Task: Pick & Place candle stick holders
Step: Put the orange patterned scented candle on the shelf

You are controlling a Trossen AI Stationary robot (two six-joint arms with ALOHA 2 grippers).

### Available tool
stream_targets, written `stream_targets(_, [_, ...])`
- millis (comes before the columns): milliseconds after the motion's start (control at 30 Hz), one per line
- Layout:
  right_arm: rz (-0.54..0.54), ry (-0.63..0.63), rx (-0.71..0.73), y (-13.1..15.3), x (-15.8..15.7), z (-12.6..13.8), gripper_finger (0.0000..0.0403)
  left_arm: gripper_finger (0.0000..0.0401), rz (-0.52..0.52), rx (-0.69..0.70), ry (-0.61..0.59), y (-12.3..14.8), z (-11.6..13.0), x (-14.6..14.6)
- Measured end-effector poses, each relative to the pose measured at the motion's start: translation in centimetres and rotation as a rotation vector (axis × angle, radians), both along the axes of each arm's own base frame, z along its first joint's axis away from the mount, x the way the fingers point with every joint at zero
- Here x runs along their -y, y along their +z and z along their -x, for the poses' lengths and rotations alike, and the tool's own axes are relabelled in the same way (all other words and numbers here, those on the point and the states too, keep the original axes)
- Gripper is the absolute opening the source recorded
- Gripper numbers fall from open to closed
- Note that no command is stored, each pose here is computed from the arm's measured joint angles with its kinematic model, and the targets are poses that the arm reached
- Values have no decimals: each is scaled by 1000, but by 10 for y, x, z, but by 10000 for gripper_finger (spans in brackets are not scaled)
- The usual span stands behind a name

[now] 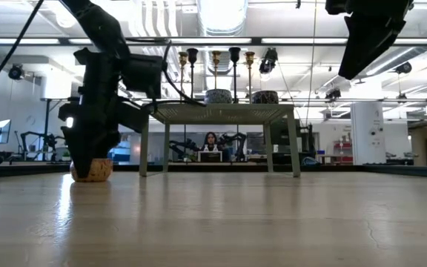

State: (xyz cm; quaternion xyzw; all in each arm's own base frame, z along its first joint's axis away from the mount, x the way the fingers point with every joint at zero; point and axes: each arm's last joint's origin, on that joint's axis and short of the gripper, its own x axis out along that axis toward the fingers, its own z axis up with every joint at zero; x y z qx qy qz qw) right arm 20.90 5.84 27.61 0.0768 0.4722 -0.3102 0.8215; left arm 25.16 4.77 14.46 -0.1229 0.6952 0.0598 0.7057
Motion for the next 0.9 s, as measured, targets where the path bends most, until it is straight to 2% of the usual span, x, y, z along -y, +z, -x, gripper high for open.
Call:
stream_targets(567, [14, 1, 1, 0, 0, 0, 364, 353, -31, 60, 27, 6, 0, -1])
stream_targets(800, [14, 1, 1, 0, 0, 0, 364, 301, -39, 55, 42, 3, 2, -1])
stream_targets(900, [14, 1, 1, 0, 0, 0, 364, 300, -38, 52, 42, 3, 2, -1])
